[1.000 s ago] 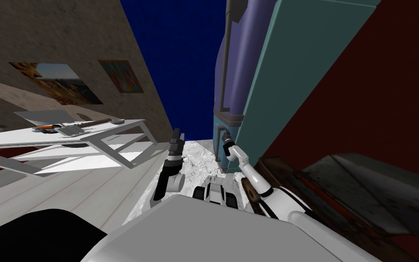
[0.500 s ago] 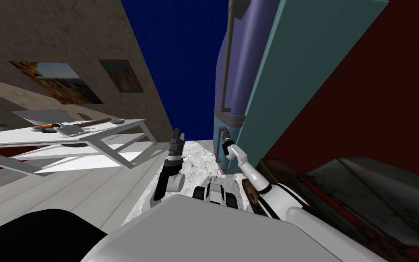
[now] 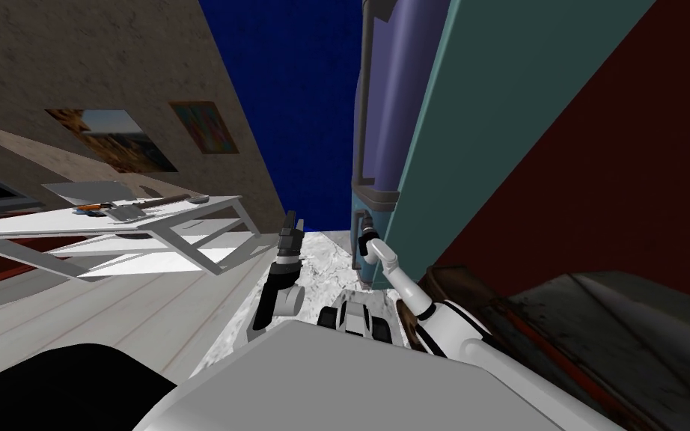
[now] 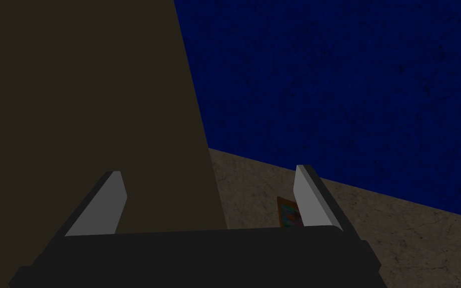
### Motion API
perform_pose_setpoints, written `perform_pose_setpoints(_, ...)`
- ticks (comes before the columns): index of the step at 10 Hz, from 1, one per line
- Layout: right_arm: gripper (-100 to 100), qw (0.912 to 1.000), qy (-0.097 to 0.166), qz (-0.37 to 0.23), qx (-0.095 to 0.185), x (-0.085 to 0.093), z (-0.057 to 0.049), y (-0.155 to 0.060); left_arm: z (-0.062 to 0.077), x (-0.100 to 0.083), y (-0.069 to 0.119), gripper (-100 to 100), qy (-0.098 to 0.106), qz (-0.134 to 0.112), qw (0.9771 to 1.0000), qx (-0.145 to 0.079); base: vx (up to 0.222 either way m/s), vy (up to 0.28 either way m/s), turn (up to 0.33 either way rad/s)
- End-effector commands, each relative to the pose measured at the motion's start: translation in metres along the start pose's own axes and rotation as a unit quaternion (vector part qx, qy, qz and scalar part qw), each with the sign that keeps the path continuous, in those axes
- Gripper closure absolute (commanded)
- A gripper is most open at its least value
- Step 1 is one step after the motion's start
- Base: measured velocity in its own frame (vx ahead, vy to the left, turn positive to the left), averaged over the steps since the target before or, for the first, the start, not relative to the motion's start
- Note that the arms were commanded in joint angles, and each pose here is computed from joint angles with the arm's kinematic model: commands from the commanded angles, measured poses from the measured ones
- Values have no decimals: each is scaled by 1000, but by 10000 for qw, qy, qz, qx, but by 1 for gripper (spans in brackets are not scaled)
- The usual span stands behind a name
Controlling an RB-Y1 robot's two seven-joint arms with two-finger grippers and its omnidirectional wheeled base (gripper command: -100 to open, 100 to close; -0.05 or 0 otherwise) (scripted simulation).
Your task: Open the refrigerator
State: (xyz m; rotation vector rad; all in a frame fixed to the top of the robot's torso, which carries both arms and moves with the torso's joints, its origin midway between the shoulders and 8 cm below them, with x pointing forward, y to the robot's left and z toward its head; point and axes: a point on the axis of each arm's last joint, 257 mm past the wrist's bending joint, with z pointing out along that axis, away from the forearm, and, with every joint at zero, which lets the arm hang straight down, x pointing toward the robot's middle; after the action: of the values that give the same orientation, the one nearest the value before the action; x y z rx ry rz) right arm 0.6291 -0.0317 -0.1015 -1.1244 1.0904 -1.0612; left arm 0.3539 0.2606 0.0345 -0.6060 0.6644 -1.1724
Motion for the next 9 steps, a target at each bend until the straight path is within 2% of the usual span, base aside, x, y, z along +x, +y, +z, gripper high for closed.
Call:
perform_pose_setpoints(1,-100,10000,85,-9,7,-17,-5,-2,0,0,0,0,0,0,10000,0,62,-89,57)
perform_pose_setpoints(2,-100,9999,114,-11,10,-23,-7,-3,0,0,0,0,0,0,10000,0,47,-83,66)
perform_pose_setpoints(3,-100,10000,84,-1,10,-20,-5,-2,0,0,0,0,0,0,10000,0,17,-37,20)
perform_pose_setpoints(4,100,10000,26,-4,2,-4,-2,0,0,0,0,0,0,-1,10000,0,-46,84,-78)
perform_pose_setpoints(9,100,9999,-118,14,-14,30,5,0,0,0,0,0,-1,-2,10000,1,-50,125,-73)
